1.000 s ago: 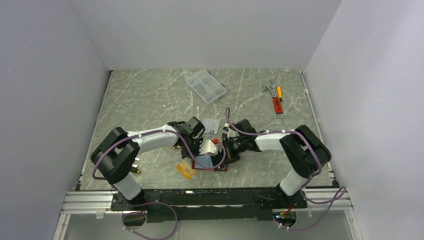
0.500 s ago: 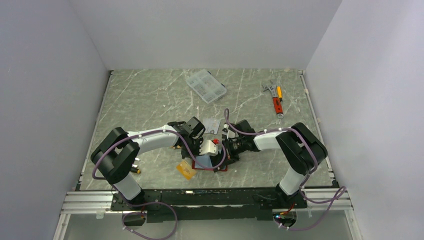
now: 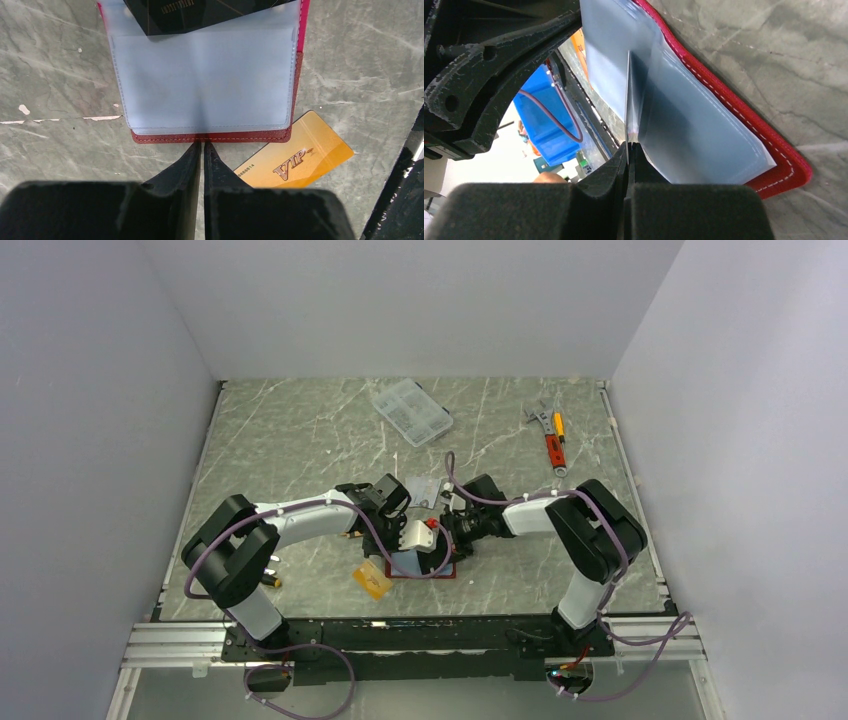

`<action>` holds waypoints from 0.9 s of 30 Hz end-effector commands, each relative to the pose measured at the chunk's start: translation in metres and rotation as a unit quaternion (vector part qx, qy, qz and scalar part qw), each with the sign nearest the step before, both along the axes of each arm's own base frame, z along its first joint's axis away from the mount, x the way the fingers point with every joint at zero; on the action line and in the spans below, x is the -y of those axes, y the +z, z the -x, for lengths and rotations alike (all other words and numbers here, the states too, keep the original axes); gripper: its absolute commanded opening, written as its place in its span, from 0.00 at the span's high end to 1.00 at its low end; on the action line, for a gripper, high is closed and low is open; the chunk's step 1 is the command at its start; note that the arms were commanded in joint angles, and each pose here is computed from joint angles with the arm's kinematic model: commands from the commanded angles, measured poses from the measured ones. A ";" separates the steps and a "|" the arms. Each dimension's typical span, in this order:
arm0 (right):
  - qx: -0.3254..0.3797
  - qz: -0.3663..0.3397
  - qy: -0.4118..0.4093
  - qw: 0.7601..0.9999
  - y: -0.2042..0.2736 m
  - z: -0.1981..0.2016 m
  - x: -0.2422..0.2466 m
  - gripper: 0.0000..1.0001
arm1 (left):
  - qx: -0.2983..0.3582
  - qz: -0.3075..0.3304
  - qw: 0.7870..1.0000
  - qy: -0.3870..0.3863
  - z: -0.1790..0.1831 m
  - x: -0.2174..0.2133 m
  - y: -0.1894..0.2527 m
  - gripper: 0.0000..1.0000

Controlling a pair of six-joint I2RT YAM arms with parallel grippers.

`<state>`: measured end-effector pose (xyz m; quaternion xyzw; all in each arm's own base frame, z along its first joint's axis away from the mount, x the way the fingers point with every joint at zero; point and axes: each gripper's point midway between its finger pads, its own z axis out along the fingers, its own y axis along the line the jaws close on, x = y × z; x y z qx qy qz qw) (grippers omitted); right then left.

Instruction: Put the credit cards into the card holder

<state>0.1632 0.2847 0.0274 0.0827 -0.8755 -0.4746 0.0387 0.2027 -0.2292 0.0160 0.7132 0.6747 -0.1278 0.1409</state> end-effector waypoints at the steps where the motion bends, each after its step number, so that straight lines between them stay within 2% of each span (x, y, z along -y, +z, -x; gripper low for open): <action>1: 0.024 -0.017 -0.008 1.000 0.007 -0.016 -0.010 1.00 | -0.009 0.021 0.999 -0.026 0.007 0.014 -0.007 0.88; 9: 0.024 -0.003 -0.026 0.999 -0.001 -0.018 -0.009 1.00 | -0.017 0.022 0.999 -0.034 0.011 0.017 -0.008 0.88; 13: 0.040 0.025 -0.043 0.998 -0.009 -0.025 -0.004 1.00 | -0.018 0.024 0.999 -0.038 0.013 0.019 -0.006 0.89; 15: 0.049 0.042 -0.051 0.997 -0.012 -0.028 -0.001 0.95 | -0.017 0.023 0.999 -0.039 0.013 0.019 -0.005 0.89; 18: 0.060 0.057 -0.062 0.995 -0.013 -0.033 0.003 0.79 | -0.016 0.022 0.999 -0.040 0.013 0.020 -0.005 0.89; 21: 0.060 0.058 -0.063 0.995 -0.011 -0.032 0.003 0.69 | -0.016 0.020 0.999 -0.039 0.013 0.019 -0.005 0.90; 27: 0.058 0.069 -0.055 0.994 -0.005 -0.027 0.008 0.60 | -0.014 0.018 0.999 -0.040 0.011 0.019 -0.006 0.91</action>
